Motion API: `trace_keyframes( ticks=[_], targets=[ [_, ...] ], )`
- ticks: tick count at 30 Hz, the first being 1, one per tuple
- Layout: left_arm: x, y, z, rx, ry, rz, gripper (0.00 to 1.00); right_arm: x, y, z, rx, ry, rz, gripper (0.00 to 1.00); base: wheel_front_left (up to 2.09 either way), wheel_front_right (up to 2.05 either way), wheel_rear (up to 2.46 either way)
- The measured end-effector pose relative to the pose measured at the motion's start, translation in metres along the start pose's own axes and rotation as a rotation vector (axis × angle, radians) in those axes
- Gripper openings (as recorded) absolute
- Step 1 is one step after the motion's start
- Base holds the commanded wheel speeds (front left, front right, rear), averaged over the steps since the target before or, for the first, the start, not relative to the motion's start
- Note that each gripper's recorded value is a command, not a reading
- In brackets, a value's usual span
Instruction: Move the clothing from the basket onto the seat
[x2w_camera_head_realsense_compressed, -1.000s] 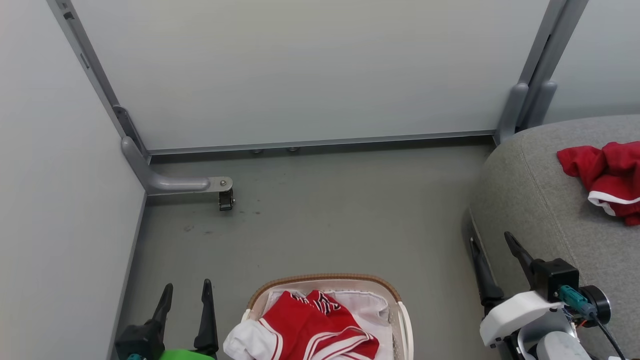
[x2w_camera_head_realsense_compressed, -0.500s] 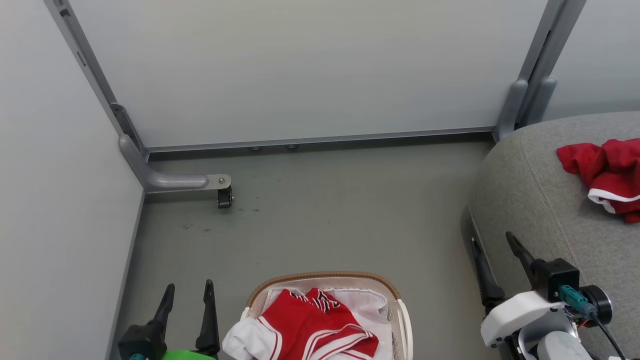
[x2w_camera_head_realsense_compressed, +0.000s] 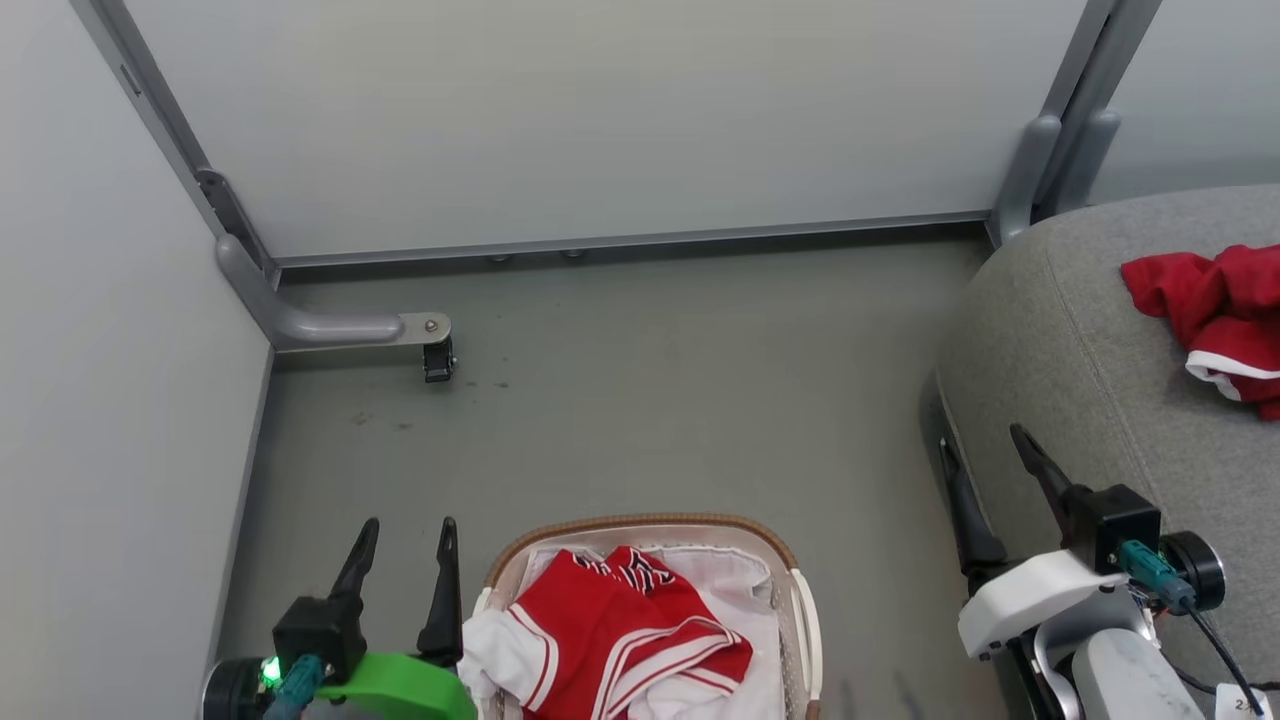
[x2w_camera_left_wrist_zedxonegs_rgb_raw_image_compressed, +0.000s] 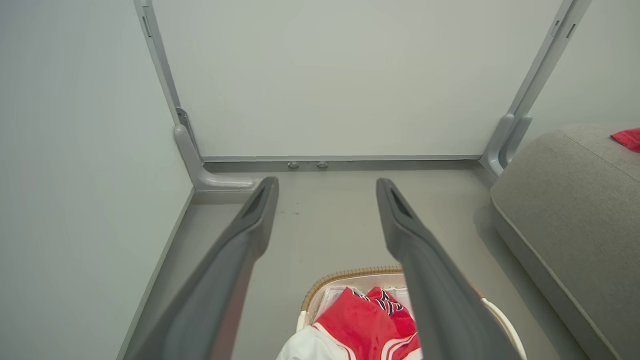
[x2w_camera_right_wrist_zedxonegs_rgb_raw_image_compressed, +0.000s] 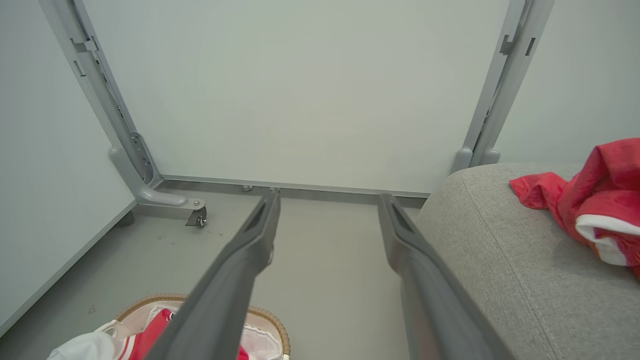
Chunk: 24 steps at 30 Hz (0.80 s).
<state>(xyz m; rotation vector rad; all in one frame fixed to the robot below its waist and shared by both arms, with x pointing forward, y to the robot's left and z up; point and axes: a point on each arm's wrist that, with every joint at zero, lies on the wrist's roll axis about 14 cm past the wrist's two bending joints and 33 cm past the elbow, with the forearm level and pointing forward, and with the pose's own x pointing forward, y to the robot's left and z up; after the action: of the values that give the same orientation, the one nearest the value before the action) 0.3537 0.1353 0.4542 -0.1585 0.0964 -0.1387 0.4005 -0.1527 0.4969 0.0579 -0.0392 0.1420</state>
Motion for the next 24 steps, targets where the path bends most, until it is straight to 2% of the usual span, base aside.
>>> trace_keyframes(
  ticks=[4, 9, 14, 17, 24],
  targets=[
    [0.025, -0.010, -0.004, 0.028, 0.034, -0.051, 1.00, 0.014, -0.004, 0.003, -0.010, -0.014, -0.004, 1.00, 0.00, 0.00, 0.00],
    [0.052, -0.026, -0.033, 0.093, 0.151, -0.132, 1.00, 0.032, -0.008, 0.001, -0.021, -0.018, -0.008, 1.00, 0.00, 0.00, 0.00],
    [0.068, -0.047, -0.084, 0.193, 0.321, -0.260, 1.00, 0.053, -0.013, -0.007, -0.030, -0.010, -0.007, 1.00, 0.00, 0.00, 0.00],
    [0.067, -0.055, -0.120, 0.302, 0.447, -0.345, 1.00, 0.060, -0.017, -0.016, -0.031, 0.006, -0.011, 1.00, 0.00, 0.00, 0.00],
    [0.058, -0.042, -0.198, 0.395, 0.723, -0.404, 1.00, 0.076, -0.028, -0.047, -0.002, 0.065, -0.030, 1.00, 0.00, 0.00, 0.00]
  ],
)
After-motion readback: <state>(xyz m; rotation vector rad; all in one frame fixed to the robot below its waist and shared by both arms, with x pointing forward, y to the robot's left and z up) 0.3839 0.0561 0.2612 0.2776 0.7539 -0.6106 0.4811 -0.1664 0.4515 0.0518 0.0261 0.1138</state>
